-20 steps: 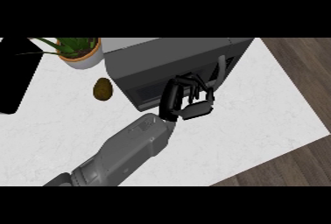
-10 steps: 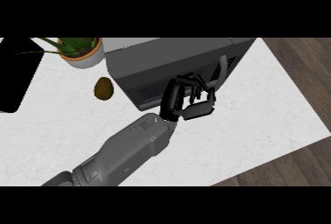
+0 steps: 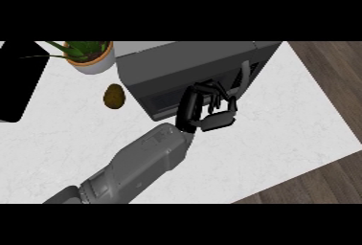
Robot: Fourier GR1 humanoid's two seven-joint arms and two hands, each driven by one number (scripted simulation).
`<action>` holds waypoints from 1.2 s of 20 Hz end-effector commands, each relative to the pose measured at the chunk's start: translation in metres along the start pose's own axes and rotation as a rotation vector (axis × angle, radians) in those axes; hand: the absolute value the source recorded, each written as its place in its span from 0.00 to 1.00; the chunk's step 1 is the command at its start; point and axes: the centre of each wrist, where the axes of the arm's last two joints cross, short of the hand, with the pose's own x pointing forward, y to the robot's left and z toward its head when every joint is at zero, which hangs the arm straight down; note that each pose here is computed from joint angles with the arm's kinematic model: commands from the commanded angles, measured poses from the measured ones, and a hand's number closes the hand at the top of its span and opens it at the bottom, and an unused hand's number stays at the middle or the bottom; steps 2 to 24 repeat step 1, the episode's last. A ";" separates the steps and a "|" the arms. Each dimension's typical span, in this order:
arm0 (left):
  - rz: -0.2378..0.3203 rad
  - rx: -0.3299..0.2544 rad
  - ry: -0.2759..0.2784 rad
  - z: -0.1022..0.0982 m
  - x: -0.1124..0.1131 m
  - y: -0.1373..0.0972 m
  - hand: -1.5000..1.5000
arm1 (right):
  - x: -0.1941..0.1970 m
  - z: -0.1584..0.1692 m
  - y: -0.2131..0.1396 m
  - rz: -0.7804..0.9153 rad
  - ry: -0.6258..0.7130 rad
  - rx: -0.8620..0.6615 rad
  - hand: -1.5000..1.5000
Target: Pick up the milk, place it into the microwave and close the microwave
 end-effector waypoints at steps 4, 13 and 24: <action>-0.013 0.026 -0.006 -0.026 0.011 0.003 1.00 | 0.000 -0.003 -0.006 -0.009 -0.007 0.010 0.00; -0.013 0.026 -0.006 -0.026 0.011 0.003 1.00 | 0.000 -0.003 -0.006 -0.009 -0.007 0.010 0.00; -0.013 0.026 -0.006 -0.026 0.011 0.003 1.00 | 0.000 -0.003 -0.006 -0.009 -0.007 0.010 0.00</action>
